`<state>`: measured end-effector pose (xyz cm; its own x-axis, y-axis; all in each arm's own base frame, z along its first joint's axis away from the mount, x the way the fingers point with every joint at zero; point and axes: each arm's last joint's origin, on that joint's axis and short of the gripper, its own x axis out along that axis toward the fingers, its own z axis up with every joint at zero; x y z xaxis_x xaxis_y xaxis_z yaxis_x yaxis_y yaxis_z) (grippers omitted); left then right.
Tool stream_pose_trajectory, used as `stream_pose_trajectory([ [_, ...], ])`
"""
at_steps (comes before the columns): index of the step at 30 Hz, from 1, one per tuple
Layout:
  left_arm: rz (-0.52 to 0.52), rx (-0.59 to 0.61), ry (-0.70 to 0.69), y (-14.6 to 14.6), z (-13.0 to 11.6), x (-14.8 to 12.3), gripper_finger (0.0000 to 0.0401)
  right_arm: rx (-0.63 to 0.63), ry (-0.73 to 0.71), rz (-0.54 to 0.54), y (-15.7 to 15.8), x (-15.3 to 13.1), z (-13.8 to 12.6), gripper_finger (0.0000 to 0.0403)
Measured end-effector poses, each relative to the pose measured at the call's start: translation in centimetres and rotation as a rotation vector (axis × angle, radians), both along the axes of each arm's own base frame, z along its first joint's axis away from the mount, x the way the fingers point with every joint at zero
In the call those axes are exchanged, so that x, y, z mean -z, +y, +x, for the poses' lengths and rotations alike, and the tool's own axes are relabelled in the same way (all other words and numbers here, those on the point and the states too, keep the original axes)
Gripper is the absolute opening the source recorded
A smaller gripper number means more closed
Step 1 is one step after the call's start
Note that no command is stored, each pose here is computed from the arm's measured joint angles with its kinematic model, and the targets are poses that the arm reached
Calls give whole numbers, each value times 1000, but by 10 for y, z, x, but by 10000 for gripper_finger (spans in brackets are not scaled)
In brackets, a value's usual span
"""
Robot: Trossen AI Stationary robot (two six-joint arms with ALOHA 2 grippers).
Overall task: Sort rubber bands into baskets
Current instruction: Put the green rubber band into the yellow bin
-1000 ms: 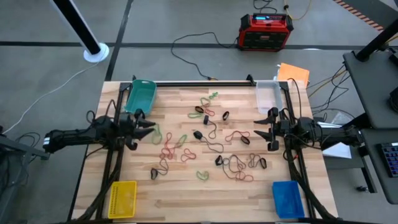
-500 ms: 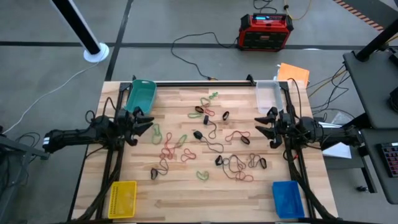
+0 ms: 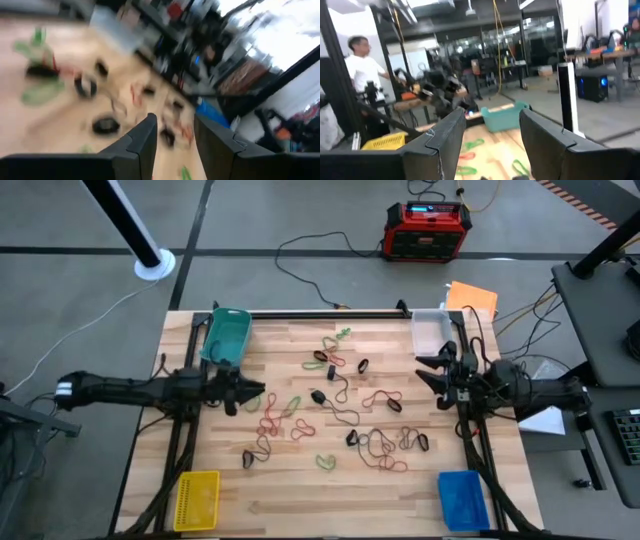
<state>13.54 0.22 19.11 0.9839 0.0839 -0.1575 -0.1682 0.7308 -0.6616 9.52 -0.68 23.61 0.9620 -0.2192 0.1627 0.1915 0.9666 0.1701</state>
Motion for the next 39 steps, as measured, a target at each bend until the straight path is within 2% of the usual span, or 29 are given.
stream_pose_trajectory([
  [3, 3, 56, 165, -10, 13, -22, 106, -3, 63, 18, 0, -10, 3, 183],
  [6, 28, 28, 382, -18, 22, -40, 96, -5, 134, 34, 0, -16, 8, 183],
  [10, 35, -34, 654, -29, 30, -50, 84, -7, 205, 82, 0, -25, 16, 183],
  [13, 29, -34, 788, -39, 37, -49, 80, -5, 265, 107, 0, -28, 25, 183],
  [19, 32, -35, 916, -51, 54, -31, 79, -2, 350, 72, 0, -30, 38, 183],
  [28, 0, -140, 1070, -45, 60, 5, 83, -2, 381, 46, 0, -28, 42, 183],
  [33, 5, -190, 1130, -39, 65, 17, 113, -2, 386, 24, 0, -28, 42, 183],
  [39, 56, -229, 1204, -32, 71, 31, 158, -2, 389, 21, 0, -28, 42, 183],
])
